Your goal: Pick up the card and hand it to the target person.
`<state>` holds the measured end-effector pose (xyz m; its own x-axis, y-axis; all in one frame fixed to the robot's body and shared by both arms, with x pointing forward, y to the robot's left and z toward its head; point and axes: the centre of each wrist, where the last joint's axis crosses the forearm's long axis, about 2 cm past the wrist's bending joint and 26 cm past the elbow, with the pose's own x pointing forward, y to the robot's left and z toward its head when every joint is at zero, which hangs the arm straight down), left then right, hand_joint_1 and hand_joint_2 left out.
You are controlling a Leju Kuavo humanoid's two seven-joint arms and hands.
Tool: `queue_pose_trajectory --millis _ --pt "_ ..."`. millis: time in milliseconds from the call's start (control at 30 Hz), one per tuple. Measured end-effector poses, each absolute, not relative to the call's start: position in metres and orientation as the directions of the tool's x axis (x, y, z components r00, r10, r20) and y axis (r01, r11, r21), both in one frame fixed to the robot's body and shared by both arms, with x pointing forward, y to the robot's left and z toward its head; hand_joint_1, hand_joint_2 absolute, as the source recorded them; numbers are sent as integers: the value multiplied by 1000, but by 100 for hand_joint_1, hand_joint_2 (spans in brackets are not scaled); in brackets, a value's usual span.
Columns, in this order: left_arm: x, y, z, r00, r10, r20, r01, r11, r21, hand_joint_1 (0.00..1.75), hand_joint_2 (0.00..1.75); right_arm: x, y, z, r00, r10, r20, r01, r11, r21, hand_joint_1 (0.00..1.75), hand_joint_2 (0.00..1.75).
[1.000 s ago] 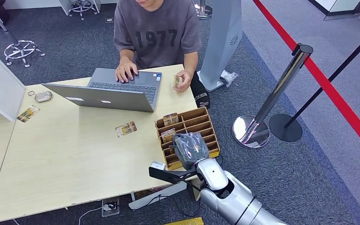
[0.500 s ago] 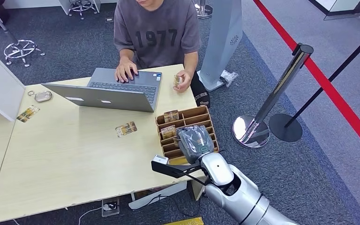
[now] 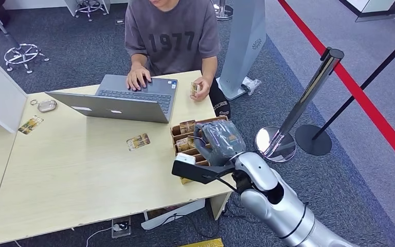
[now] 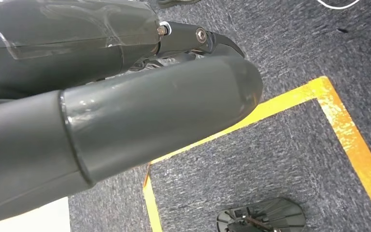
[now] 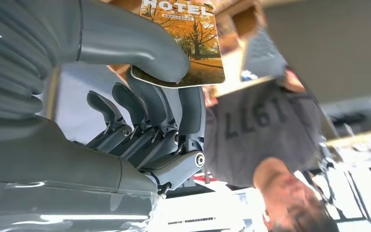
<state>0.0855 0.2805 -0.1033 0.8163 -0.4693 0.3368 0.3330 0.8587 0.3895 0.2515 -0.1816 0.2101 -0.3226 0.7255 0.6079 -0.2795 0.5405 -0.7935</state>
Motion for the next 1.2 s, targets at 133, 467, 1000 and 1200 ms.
queue_pose_trajectory --millis 133,467,1000,1200 --pt "86 280 -103 811 -475 342 337 857 391 0 0 262 -191 226 -338 662 669 -235 629 -741 143 175" --pt "89 280 -103 794 -504 339 367 843 393 0 0 306 -208 255 -376 686 623 4 673 -740 153 175" --pt "112 276 -97 752 -563 342 416 808 416 0 0 391 -201 229 -295 693 658 65 702 -710 152 175" --pt "114 276 -97 746 -574 339 426 801 420 0 0 404 -194 213 -252 754 606 130 647 -751 150 175"
